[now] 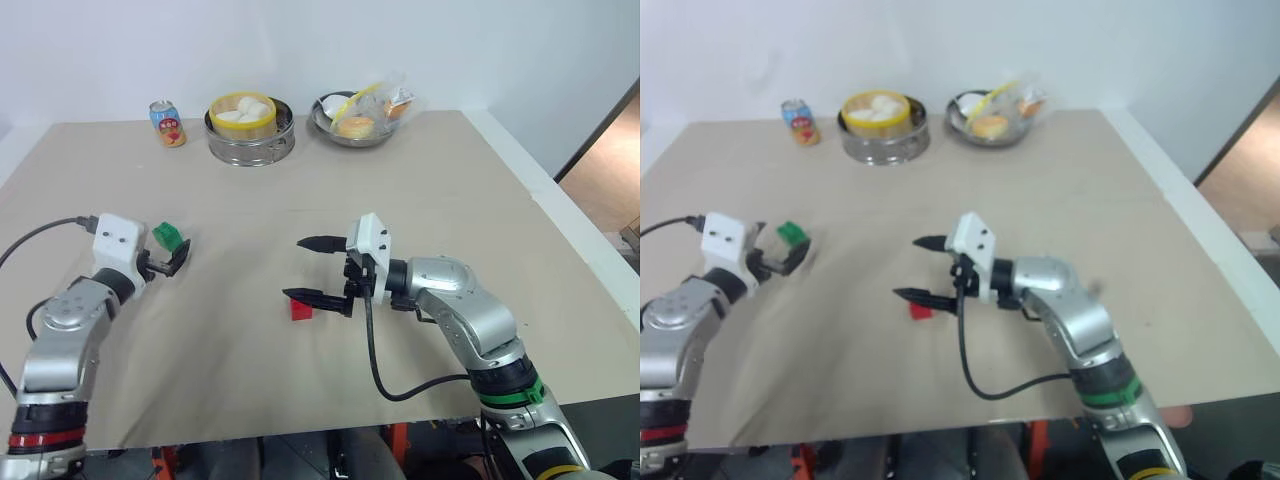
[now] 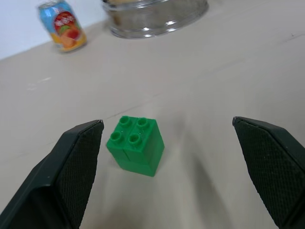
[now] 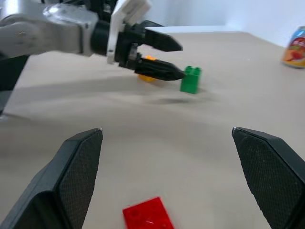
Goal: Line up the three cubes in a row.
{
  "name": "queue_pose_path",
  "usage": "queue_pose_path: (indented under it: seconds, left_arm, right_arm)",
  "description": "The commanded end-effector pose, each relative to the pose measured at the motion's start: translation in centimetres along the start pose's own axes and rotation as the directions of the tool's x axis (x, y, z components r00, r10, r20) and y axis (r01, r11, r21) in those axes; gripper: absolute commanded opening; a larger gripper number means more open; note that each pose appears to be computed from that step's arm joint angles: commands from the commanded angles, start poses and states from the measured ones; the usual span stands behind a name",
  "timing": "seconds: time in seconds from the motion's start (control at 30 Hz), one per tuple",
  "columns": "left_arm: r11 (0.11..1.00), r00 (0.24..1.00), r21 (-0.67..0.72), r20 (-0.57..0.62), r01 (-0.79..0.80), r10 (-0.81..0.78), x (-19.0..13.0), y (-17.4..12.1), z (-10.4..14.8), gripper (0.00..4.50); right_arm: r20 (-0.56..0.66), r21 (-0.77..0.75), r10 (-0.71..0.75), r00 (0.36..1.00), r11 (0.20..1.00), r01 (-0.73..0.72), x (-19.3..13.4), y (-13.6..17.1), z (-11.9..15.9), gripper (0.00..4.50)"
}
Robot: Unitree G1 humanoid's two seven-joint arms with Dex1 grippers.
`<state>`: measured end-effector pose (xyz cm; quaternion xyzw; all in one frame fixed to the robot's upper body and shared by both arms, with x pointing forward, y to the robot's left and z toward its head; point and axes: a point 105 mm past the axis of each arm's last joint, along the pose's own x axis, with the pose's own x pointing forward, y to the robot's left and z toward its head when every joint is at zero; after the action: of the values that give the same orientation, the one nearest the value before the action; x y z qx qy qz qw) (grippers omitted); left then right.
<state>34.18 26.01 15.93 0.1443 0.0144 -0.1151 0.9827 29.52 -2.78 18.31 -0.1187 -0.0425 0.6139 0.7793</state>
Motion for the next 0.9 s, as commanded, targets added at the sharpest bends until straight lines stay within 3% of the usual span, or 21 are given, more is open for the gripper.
queue_pose_path:
  seconds: [0.03, 0.37, 0.9]
  left_arm:
    - [0.998, 0.998, 0.019, -0.013, 0.056, -0.056, 0.0, 1.2, 0.9, 4.5]
    - [0.973, 0.972, 0.023, -0.06, 0.231, -0.229, 1.2, 1.9, 2.0, 4.5]
    - [0.963, 0.957, 0.091, -0.168, 0.255, -0.238, 3.6, 4.5, 1.5, 4.5]
  right_arm:
    - [0.003, -0.044, 0.015, 1.0, 0.999, -0.015, 0.5, -0.7, 0.6, 4.49]
    - [0.0, -0.071, -0.039, 0.999, 0.997, 0.039, 1.5, -1.9, 0.0, 4.49]
    - [0.014, -0.075, -0.089, 0.996, 0.993, 0.089, 1.5, -1.7, 0.2, 4.49]
